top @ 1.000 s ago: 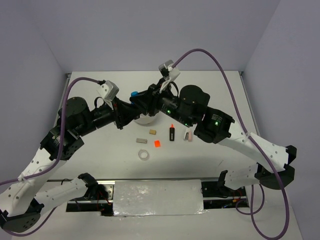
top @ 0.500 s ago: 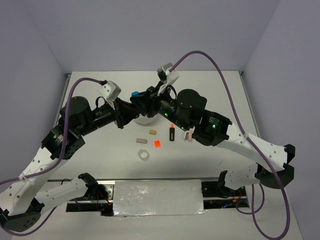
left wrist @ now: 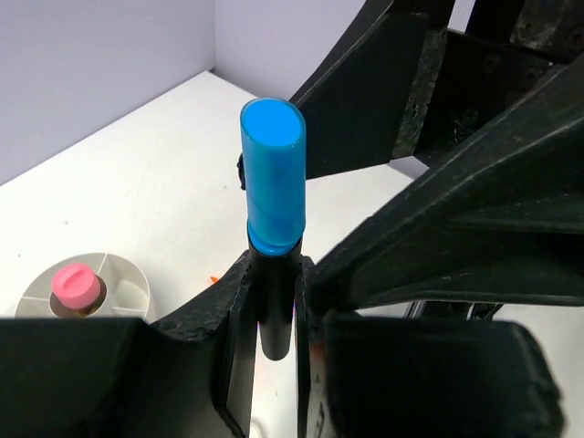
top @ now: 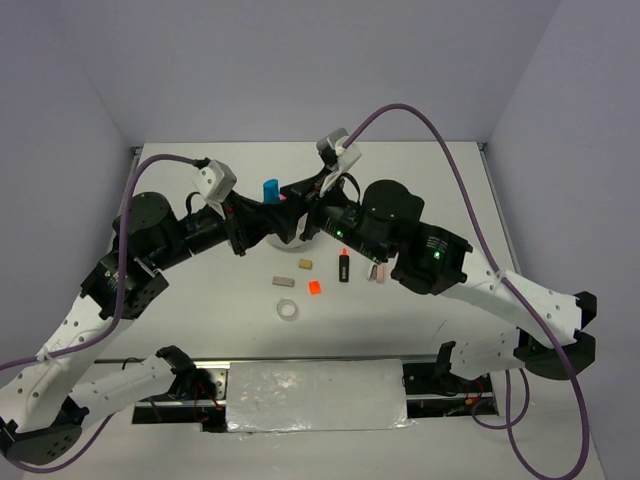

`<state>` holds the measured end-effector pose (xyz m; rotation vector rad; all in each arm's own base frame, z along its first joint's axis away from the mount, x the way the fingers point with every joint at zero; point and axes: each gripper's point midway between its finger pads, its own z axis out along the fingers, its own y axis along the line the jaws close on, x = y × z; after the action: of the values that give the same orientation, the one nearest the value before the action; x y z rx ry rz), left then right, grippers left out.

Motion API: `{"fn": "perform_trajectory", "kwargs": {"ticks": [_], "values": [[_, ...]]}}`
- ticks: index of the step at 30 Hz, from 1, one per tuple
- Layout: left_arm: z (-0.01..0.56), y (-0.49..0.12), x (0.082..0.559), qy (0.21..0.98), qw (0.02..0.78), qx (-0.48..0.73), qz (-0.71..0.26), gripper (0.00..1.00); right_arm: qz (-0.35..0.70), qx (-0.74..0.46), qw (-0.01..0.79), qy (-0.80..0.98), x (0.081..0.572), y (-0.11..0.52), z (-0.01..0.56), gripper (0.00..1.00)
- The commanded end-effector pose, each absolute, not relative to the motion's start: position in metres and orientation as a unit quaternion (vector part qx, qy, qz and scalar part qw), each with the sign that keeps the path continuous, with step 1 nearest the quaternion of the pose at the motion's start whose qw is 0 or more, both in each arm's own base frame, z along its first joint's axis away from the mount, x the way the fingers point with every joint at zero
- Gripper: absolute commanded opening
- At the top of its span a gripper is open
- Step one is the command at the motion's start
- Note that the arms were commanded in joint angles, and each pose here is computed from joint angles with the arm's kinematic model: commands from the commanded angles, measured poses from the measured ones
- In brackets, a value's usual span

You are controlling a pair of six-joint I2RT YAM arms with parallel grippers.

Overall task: Sort the stationery into containers
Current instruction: Close the pen cap on the pen.

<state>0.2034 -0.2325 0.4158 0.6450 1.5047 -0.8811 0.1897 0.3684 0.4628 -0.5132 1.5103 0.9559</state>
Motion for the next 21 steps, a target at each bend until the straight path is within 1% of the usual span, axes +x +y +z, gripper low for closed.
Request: {"fn": "perform_trajectory", "kwargs": {"ticks": [1,2,3,5,6,9,10,11,15,18,21], "values": [[0.476,-0.229,0.196,0.565,0.668,0.273,-0.401,0.0,0.433,-0.26,0.566,0.651,0.166,0.366,0.458,0.67],[0.478,-0.227,0.194,0.562,0.671,0.27,-0.402,0.0,0.438,-0.258,0.569,0.646,0.165,0.364,0.463,0.72],[0.478,-0.226,0.194,0.562,0.671,0.268,-0.402,0.0,0.441,-0.257,0.571,0.643,0.165,0.361,0.465,0.76],[0.48,-0.226,0.193,0.561,0.671,0.266,-0.406,0.0,0.446,-0.255,0.571,0.641,0.168,0.353,0.47,0.96],[0.481,-0.227,0.191,0.56,0.668,0.269,-0.41,0.0,0.447,-0.256,0.569,0.641,0.169,0.351,0.47,1.0],[0.482,-0.232,0.186,0.559,0.655,0.282,-0.424,0.0,0.464,-0.252,0.572,0.627,0.172,0.333,0.479,1.0],[0.483,-0.234,0.184,0.558,0.651,0.286,-0.428,0.0,0.493,-0.279,0.55,0.614,0.16,0.335,0.476,1.0],[0.482,-0.236,0.182,0.559,0.646,0.29,-0.432,0.0,0.506,-0.273,0.565,0.592,0.163,0.321,0.492,1.0],[0.477,-0.246,0.17,0.555,0.613,0.322,-0.461,0.0,0.555,-0.326,0.539,0.543,0.145,0.312,0.51,1.0],[0.471,-0.257,0.147,0.541,0.566,0.368,-0.503,0.0,0.573,-0.358,0.531,0.511,0.137,0.31,0.532,1.0],[0.462,-0.266,0.136,0.538,0.523,0.392,-0.533,0.0,0.584,-0.383,0.521,0.491,0.131,0.314,0.543,1.0]]}}
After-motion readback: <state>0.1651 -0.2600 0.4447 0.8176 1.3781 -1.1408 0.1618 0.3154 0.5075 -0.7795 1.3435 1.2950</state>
